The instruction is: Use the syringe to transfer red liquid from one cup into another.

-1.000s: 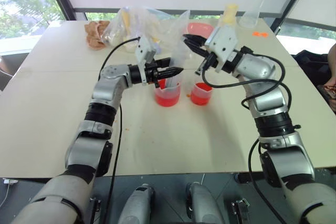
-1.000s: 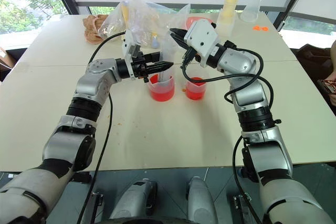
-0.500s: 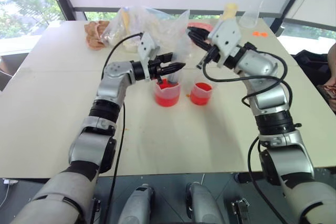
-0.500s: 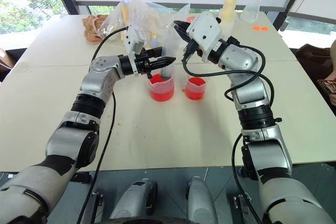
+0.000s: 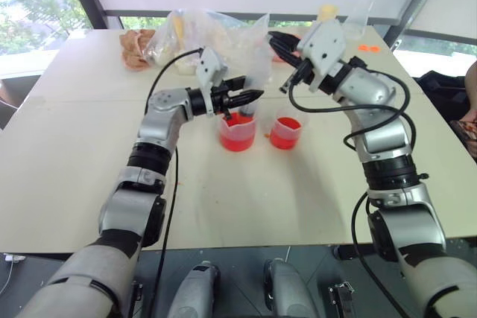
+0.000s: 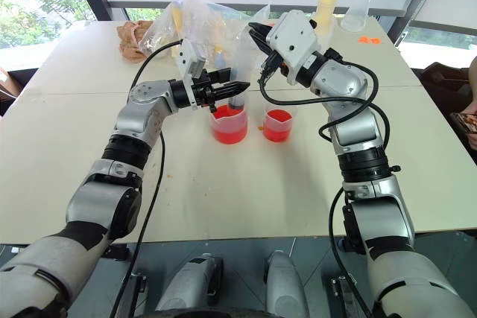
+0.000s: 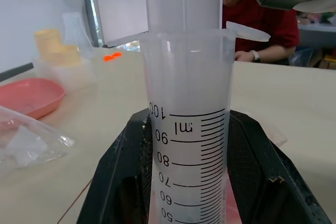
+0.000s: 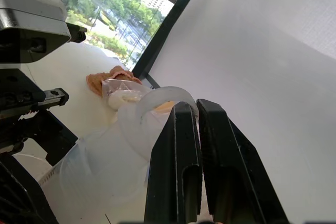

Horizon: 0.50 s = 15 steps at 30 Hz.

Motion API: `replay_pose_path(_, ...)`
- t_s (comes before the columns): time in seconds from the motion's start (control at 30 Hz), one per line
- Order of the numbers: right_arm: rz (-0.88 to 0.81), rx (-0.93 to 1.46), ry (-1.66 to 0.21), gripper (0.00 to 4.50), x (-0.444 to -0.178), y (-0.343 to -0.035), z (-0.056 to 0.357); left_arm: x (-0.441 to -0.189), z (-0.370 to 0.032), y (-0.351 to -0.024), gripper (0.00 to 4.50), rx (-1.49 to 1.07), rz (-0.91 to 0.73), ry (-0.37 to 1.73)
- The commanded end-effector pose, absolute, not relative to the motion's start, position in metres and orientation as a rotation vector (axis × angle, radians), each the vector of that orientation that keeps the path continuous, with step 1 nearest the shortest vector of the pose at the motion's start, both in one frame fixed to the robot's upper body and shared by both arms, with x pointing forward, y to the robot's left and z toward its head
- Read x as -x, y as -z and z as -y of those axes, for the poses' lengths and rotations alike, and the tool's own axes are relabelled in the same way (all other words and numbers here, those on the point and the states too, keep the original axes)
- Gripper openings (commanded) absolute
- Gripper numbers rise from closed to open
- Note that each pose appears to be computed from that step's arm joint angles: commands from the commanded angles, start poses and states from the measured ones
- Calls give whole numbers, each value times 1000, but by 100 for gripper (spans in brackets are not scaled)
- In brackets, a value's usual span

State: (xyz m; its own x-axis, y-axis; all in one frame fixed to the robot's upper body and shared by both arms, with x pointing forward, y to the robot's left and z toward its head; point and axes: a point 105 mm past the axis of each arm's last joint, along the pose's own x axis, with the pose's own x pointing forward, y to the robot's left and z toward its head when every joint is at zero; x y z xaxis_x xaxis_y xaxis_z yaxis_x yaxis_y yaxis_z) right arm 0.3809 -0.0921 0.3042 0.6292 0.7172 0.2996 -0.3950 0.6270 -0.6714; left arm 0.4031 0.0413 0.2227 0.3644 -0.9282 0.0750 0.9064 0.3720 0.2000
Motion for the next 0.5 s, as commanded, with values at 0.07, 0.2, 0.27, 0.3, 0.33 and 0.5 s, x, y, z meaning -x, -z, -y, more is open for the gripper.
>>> replay_pose_path(0.07, 766, 594, -671, 192, -351, -346, 98, -410, -53, -226, 144, -114, 163, 1142)
replay_pose_path(0.2, 725, 510, -675, 287, -338, -341, 116, -414, -63, -242, 144, -88, 203, 1104)
replay_pose_path(0.27, 707, 471, -691, 287, -330, -340, 122, -415, -66, -246, 144, -82, 212, 1094)
replay_pose_path(0.3, 662, 433, -716, 287, -323, -334, 130, -414, -68, -248, 144, -81, 219, 1091)
replay_pose_path(0.33, 623, 412, -736, 287, -317, -328, 138, -414, -69, -251, 144, -80, 226, 1090)
replay_pose_path(0.5, 424, 411, -759, 287, -303, -297, 158, -409, -68, -263, 144, -55, 264, 1104)
